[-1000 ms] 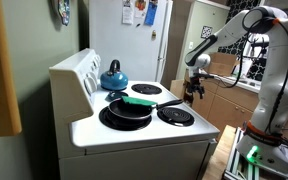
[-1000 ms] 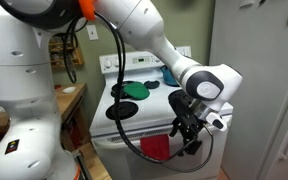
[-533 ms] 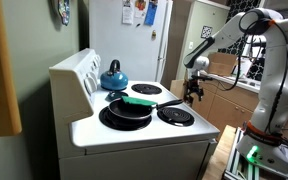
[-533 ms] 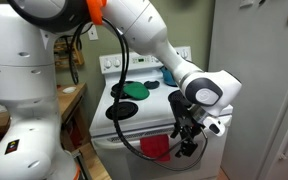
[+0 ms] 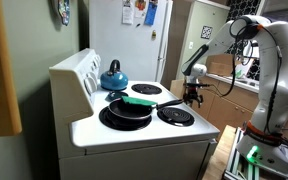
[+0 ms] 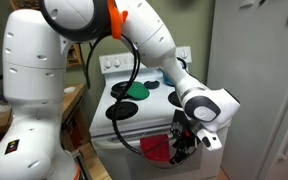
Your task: Take the kitchen towel off of the handle and place it on the stove top
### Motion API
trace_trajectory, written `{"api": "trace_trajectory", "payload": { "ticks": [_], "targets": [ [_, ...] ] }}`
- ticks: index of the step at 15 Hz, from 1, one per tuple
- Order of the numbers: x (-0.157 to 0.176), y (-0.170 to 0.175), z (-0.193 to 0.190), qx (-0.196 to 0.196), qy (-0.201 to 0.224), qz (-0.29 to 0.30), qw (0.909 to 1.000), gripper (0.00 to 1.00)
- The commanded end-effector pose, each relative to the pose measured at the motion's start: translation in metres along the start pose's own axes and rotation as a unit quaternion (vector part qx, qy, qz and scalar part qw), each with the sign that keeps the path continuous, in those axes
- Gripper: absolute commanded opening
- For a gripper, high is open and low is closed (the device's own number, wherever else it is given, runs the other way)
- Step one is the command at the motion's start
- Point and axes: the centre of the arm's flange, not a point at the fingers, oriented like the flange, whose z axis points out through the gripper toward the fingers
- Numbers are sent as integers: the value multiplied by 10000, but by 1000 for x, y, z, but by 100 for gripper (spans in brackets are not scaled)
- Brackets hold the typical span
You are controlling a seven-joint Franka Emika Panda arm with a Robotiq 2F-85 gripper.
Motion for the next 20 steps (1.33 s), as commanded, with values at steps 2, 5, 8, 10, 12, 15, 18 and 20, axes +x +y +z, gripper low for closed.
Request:
{"api": "trace_trajectory", "payload": {
  "ticks": [2,5,8,10,12,15,18,20],
  "targets": [
    [12,-11,24,390,-401,913,9942,100],
    [18,-13,33,433,-538,1438,9872,100],
    [20,-15,40,351,-630,1728,9823,100],
    [22,-17,44,299,-688,1855,9798,85],
    [23,-19,47,267,-792,1942,9774,68],
    [22,-22,47,360,-936,1981,9750,44],
    [18,-22,37,500,-594,1933,9781,21],
    [11,-23,26,602,-465,1860,9796,6]
  ]
}}
